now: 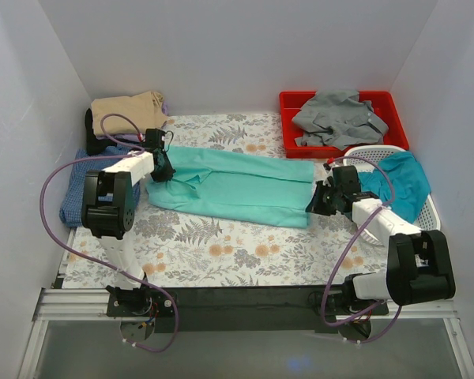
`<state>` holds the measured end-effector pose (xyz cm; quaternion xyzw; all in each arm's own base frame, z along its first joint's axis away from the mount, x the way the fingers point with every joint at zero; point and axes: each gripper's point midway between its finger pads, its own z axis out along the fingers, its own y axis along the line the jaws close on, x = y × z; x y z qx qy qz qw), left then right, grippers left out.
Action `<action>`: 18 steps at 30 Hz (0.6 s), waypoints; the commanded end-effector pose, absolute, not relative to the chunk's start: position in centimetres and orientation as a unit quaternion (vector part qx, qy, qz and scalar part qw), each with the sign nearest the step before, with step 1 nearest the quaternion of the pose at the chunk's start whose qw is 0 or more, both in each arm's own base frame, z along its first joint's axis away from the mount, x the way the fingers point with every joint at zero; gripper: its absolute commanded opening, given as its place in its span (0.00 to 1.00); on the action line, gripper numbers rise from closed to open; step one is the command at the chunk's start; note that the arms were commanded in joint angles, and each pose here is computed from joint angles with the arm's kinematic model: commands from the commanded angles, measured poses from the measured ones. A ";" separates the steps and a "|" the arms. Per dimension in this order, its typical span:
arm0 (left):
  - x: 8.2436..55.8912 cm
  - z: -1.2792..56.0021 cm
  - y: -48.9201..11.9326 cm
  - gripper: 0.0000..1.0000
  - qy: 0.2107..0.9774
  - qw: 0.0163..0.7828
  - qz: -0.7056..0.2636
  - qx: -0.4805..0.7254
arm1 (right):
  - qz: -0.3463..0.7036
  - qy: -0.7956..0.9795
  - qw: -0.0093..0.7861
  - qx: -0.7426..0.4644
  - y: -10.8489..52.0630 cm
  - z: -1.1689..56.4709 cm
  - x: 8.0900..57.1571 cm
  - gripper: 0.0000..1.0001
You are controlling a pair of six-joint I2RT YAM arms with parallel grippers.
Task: Fold and stack the t-shirts
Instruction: Fold the tshirt
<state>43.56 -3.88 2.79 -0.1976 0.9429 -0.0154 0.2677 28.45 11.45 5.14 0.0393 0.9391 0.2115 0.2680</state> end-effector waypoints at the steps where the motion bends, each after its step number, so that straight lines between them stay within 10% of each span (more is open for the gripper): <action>1: 45.0 8.0 -3.7 0.00 0.926 0.322 -0.016 -0.196 | 0.176 0.944 0.275 0.054 10.1 5.3 28.2 0.01; 18: 47.5 11.4 -3.7 0.02 0.919 0.354 -0.016 -0.175 | 0.114 0.958 0.254 0.070 8.0 3.6 27.8 0.01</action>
